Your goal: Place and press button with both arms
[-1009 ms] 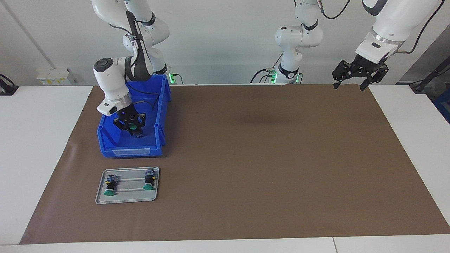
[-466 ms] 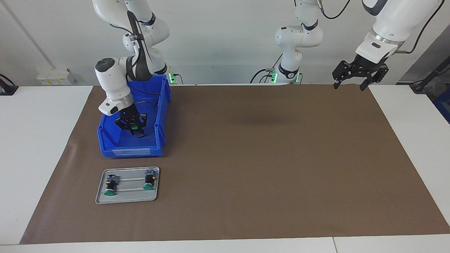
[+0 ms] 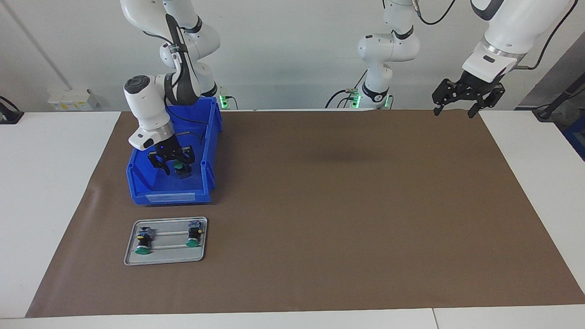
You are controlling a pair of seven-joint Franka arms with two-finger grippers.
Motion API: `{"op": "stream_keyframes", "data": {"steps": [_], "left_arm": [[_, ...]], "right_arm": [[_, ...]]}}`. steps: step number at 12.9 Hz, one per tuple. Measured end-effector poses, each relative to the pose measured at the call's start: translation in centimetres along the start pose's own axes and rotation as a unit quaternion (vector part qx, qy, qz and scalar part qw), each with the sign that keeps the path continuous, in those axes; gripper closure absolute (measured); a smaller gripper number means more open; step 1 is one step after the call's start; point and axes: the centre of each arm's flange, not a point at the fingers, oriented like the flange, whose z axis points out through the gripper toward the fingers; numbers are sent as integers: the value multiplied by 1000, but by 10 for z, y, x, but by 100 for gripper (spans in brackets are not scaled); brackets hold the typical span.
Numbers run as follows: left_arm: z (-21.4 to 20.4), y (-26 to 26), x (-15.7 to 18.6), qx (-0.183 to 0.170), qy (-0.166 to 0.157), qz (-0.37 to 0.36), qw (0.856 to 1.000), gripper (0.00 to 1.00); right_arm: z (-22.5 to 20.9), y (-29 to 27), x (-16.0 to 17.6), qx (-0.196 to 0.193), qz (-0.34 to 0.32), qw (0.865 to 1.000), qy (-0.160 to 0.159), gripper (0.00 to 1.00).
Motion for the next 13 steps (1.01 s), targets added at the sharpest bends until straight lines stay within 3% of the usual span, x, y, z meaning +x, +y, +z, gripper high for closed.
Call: {"op": "stream_keyframes", "data": {"steps": [1,7,13], "left_arm": [[0,0,0,0,0,0,1000,0],[0,0,0,0,0,0,1000,0],[0,0,0,0,0,0,1000,0]], "right_arm": [[-5,-3,6,0,-4,1000,7,0],[-106,-6,80,-4,38,999,-17,0],[-198,1,111,-40,94,994,-36,0]]}}
